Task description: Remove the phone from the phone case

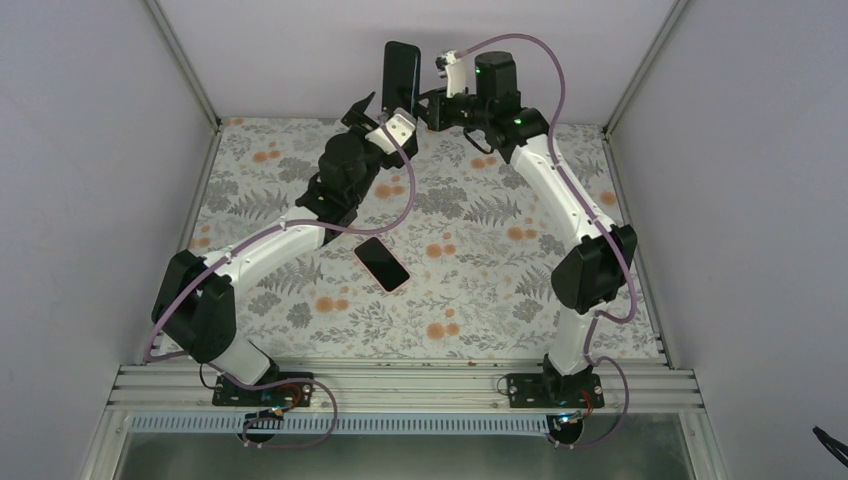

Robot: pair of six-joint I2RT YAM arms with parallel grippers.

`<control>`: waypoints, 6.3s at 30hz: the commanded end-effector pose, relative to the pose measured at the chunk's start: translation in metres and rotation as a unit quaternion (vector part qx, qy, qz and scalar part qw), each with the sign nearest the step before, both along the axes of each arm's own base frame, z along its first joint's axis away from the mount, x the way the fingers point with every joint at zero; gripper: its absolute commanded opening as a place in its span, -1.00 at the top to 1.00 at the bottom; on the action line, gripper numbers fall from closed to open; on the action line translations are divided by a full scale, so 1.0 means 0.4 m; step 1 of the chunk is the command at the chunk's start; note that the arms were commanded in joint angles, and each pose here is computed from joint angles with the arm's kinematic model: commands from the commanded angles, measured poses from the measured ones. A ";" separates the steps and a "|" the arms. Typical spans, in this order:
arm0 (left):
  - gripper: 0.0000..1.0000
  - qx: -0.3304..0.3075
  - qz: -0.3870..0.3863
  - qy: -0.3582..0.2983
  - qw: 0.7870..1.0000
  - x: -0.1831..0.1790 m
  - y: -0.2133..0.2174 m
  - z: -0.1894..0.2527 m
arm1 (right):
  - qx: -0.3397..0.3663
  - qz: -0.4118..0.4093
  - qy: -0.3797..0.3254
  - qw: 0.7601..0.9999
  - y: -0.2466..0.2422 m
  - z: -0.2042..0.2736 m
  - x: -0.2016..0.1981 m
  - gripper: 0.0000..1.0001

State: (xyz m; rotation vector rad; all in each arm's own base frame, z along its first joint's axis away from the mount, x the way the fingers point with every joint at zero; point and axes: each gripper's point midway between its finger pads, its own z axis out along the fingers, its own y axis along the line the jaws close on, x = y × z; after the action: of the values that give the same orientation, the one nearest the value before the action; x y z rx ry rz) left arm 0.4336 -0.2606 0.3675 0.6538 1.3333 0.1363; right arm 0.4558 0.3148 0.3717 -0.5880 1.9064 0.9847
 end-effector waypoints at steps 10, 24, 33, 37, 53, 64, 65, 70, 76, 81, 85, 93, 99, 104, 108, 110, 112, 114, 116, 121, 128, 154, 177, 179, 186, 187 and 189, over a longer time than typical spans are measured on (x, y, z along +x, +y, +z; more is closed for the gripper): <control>-0.98 0.000 0.143 -0.064 0.988 0.039 0.092 0.042 | 0.048 0.022 -0.060 0.997 0.002 0.148 -0.058 0.94; -0.44 -0.058 0.224 -0.107 0.967 0.021 0.173 0.087 | 0.079 0.078 -0.054 0.992 0.020 0.182 -0.123 0.94; -0.19 -0.047 0.252 -0.157 0.954 0.029 0.155 0.140 | 0.081 0.114 -0.037 0.989 0.045 0.152 -0.147 0.95; -0.13 -0.025 0.263 -0.203 0.943 0.013 0.121 0.157 | 0.073 0.134 -0.026 0.988 0.076 0.123 -0.162 0.95; 0.20 -0.021 0.256 -0.216 0.942 0.038 0.085 0.142 | 0.084 0.183 -0.028 0.979 0.084 0.136 -0.239 0.95; 0.70 -0.019 0.220 -0.174 0.960 0.061 0.055 0.091 | 0.085 0.185 -0.029 0.979 0.086 0.137 -0.241 0.95; 0.78 -0.019 0.219 -0.171 0.961 0.064 0.053 0.089 | 0.084 0.184 -0.029 0.979 0.086 0.136 -0.241 0.95; 0.95 -0.018 0.209 -0.161 0.964 0.066 0.045 0.083 | 0.075 0.167 -0.036 0.982 0.075 0.132 -0.228 0.94; 0.95 -0.024 0.171 -0.141 0.975 0.039 0.037 0.094 | -0.017 0.036 -0.082 0.996 0.015 0.082 -0.104 0.94; 0.95 -0.012 0.076 -0.078 0.994 -0.016 -0.001 0.096 | -0.124 -0.099 -0.077 0.984 -0.102 0.005 0.039 0.94; 0.95 0.031 0.046 -0.050 0.997 -0.066 0.012 0.081 | -0.190 -0.160 -0.051 0.967 -0.204 -0.079 0.100 0.94; 0.95 0.127 0.036 -0.038 0.990 -0.167 0.093 0.033 | -0.244 -0.164 0.012 0.956 -0.314 -0.211 0.095 0.94; 0.95 0.249 0.113 0.003 0.962 -0.150 0.199 -0.135 | -0.268 -0.071 0.081 0.958 -0.315 -0.314 0.013 0.93; 0.95 0.386 0.172 0.050 0.905 -0.134 0.302 -0.341 | -0.296 0.010 0.185 0.937 -0.326 -0.489 -0.097 0.93; 0.95 0.417 0.202 0.079 0.883 -0.131 0.377 -0.441 | -0.322 0.023 0.240 0.916 -0.354 -0.617 -0.145 0.93; 0.95 0.430 0.204 0.089 0.875 -0.126 0.395 -0.485 | -0.329 0.027 0.263 0.906 -0.367 -0.670 -0.158 0.93; 0.95 0.449 0.209 0.109 0.862 -0.118 0.415 -0.538 | -0.338 0.029 0.285 0.897 -0.377 -0.720 -0.168 0.93; 0.95 0.467 0.213 0.131 0.848 -0.113 0.440 -0.588 | -0.347 0.024 0.298 0.889 -0.388 -0.756 -0.170 0.93; 0.95 0.486 0.210 0.152 0.835 -0.114 0.457 -0.636 | -0.360 0.011 0.303 0.882 -0.406 -0.781 -0.163 0.93; 0.95 0.508 0.197 0.191 0.816 -0.125 0.472 -0.712 | -0.398 -0.038 0.304 0.865 -0.476 -0.807 -0.123 0.93; 0.81 0.520 0.165 0.247 0.801 -0.147 0.472 -0.795 | -0.433 -0.087 0.292 0.848 -0.575 -0.808 -0.071 0.82; -1.00 0.226 -0.042 0.324 0.917 -0.224 0.328 -0.353 | -0.446 0.062 0.150 0.880 -0.208 -0.582 -0.281 -1.00; -1.00 0.107 0.130 0.356 0.919 -0.146 0.540 -0.339 | -0.483 0.212 0.190 0.828 0.143 -0.842 -0.453 -1.00; -1.00 0.103 0.129 0.358 0.919 -0.144 0.538 -0.342 | -0.485 0.218 0.194 0.825 0.145 -0.855 -0.465 -1.00; -1.00 0.094 0.127 0.369 0.916 -0.141 0.533 -0.362 | -0.518 0.214 0.183 0.808 0.145 -0.910 -0.482 -1.00; -1.00 0.093 0.128 0.371 0.915 -0.143 0.534 -0.365 | -0.523 0.212 0.181 0.806 0.143 -0.917 -0.480 -1.00; -1.00 0.094 0.129 0.372 0.915 -0.146 0.535 -0.369 | -0.525 0.212 0.184 0.804 0.144 -0.928 -0.483 -1.00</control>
State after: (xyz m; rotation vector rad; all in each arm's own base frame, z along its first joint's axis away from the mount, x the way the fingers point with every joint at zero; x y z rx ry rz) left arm 0.3750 -0.0469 0.2251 0.7488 2.1562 0.2670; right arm 0.2680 0.3712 0.0201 -1.5936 2.6580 0.2148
